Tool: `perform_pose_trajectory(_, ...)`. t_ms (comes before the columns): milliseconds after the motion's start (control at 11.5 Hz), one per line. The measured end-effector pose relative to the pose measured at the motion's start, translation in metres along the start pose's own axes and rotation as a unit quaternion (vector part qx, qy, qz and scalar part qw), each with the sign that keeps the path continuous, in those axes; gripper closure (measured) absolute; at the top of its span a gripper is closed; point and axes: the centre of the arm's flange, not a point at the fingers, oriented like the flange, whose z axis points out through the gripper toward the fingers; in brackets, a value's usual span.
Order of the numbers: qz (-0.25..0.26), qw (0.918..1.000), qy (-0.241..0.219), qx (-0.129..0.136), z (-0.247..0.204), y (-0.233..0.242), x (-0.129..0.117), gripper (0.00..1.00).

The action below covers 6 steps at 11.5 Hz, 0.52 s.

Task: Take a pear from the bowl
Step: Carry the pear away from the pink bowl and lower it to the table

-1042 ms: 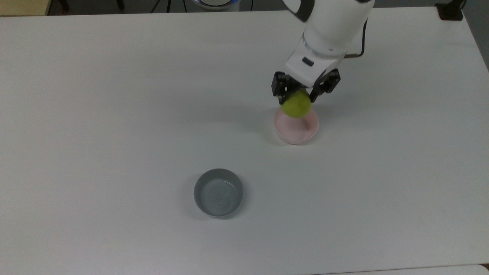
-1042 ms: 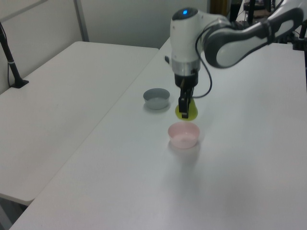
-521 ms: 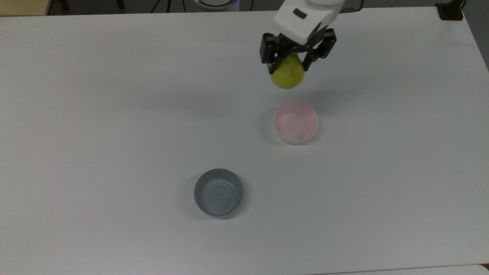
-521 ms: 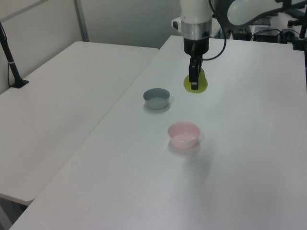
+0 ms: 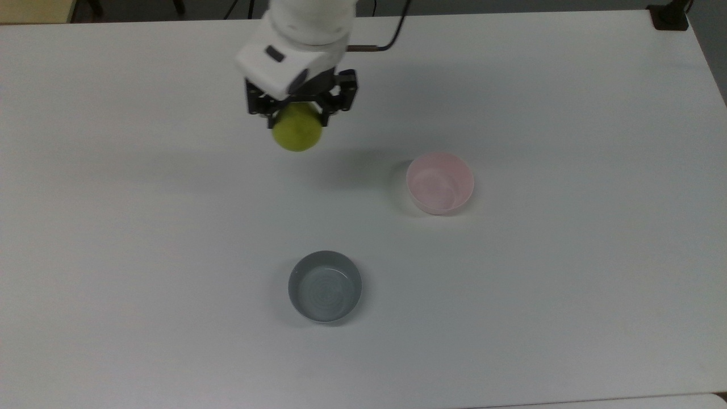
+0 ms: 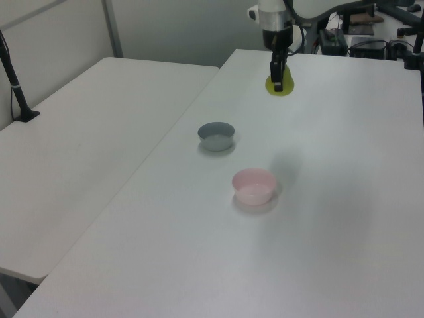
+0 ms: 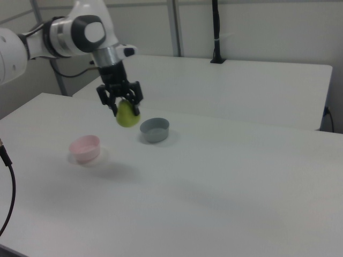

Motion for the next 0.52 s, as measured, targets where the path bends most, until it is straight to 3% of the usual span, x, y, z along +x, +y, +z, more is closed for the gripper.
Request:
perform_pose_trajectory(261,0.021,0.9997,0.008,0.010,0.031,0.054,0.000,0.21)
perform_pose_trajectory(521,0.027,0.9996,0.004,0.009,0.096,0.064,0.010,0.21)
